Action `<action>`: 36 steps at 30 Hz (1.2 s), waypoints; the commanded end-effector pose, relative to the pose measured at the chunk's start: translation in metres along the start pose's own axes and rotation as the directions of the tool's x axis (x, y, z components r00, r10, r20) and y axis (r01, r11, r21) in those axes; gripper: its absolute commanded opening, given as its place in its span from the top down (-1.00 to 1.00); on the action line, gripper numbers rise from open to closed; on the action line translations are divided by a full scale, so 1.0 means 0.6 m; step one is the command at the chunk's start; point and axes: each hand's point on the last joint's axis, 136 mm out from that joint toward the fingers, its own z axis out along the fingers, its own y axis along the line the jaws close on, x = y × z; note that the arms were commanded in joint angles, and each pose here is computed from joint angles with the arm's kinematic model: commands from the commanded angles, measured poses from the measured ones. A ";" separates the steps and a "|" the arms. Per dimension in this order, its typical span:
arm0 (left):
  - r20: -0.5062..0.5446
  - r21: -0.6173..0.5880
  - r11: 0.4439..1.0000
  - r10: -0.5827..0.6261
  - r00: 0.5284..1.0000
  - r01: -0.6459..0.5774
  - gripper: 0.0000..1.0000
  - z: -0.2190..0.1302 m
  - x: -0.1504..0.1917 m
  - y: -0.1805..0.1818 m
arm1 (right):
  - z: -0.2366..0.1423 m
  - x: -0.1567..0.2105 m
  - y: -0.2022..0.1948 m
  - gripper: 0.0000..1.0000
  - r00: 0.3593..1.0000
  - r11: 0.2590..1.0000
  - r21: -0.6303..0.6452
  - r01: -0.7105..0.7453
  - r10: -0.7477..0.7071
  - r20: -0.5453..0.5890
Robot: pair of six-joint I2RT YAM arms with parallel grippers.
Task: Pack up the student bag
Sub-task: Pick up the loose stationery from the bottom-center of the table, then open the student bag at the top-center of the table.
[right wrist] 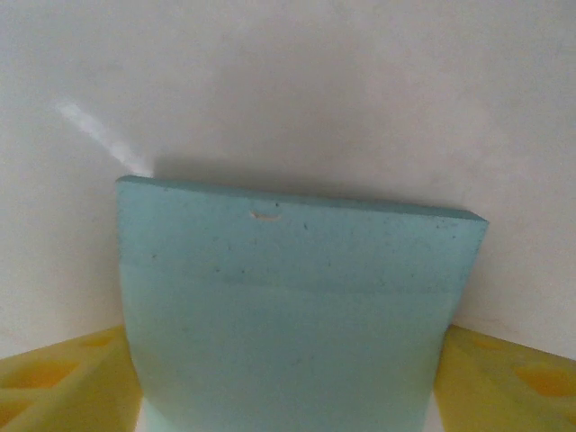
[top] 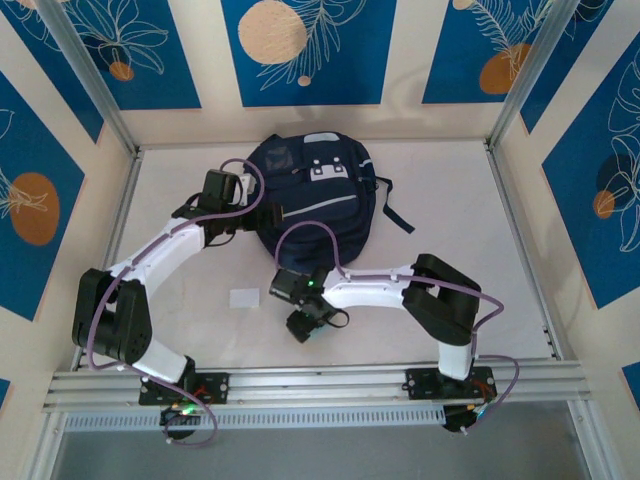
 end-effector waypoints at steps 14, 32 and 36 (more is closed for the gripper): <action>-0.010 0.039 0.942 0.335 0.942 -0.335 -0.85 0.016 -0.013 -0.086 | -0.163 -0.032 -0.219 -0.38 0.852 0.875 -0.210 -0.436 0.476 0.216; -0.225 0.110 0.746 0.663 0.714 -0.657 -0.37 0.140 0.045 -0.152 | -0.268 -0.008 -0.453 -0.38 0.388 0.507 -0.498 -0.703 0.861 0.330; -0.261 0.081 0.723 0.680 0.685 -0.686 -0.30 0.167 0.045 -0.135 | -0.274 -0.006 -0.459 -0.38 0.372 0.500 -0.514 -0.698 0.865 0.336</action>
